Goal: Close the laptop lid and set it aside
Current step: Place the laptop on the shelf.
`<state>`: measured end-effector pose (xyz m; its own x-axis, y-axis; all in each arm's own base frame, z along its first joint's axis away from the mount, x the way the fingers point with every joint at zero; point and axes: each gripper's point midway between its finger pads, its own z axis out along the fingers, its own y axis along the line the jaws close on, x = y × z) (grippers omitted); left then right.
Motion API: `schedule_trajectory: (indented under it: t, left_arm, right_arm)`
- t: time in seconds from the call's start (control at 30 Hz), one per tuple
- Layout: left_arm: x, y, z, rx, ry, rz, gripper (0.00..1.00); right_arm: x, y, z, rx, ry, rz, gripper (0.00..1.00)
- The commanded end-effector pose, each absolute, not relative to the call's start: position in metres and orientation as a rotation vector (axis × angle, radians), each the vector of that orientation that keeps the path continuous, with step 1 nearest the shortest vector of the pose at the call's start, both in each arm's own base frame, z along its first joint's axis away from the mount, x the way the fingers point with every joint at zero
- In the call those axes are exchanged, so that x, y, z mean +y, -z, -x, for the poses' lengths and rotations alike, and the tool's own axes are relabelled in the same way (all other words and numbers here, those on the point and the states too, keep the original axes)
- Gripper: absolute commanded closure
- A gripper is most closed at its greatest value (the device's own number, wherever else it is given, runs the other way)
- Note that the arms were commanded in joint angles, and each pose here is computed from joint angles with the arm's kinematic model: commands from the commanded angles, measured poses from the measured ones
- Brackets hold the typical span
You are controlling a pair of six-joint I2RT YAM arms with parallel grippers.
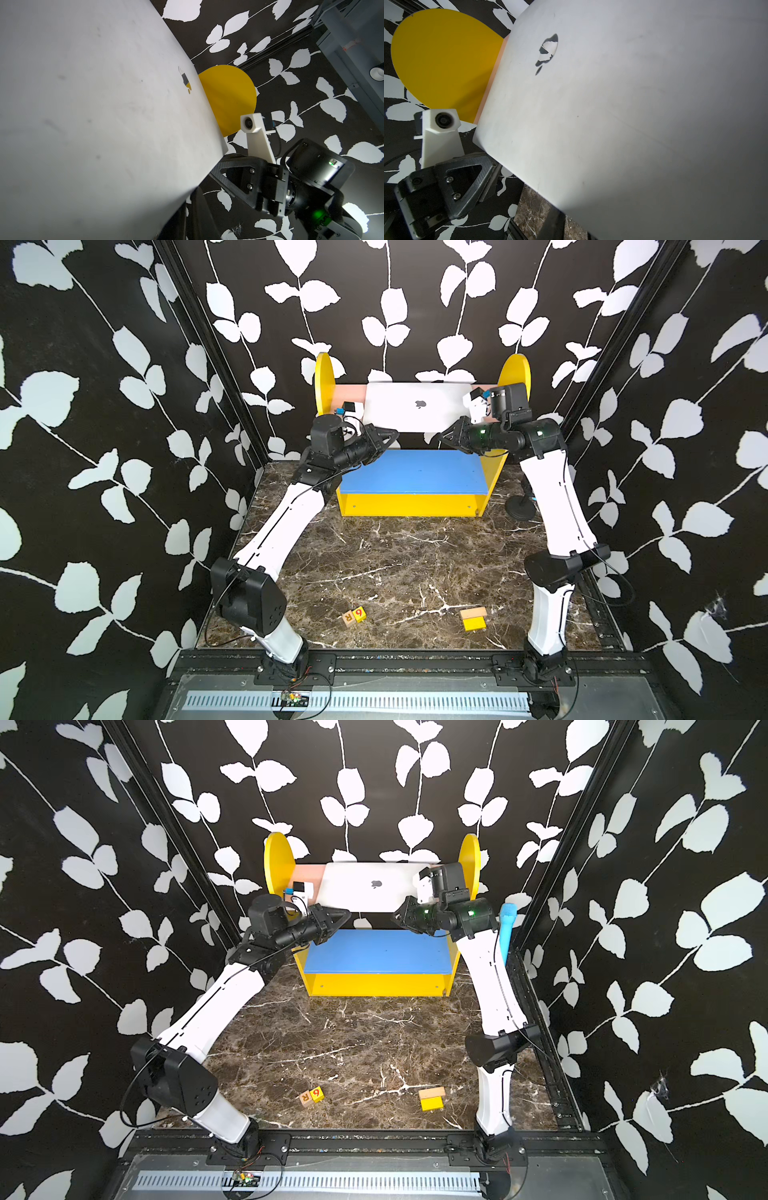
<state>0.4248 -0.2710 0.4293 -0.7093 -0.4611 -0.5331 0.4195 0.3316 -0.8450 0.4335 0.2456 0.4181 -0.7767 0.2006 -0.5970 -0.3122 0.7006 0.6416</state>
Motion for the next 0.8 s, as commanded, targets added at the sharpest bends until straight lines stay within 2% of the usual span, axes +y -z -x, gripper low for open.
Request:
schedule_trajectory:
  t: [0.0,0.77]
  left_arm:
    - [-0.266,-0.452,-0.425,1.778,1.462,-0.004,0.90]
    - [-0.266,-0.453,-0.436,1.785,1.449,-0.001,0.90]
  right_arm:
    - [0.243,-0.433,-0.446,2.168,-1.013,0.089,0.78]
    - [0.232,-0.439,-0.467,2.120,-1.057,0.037,0.77]
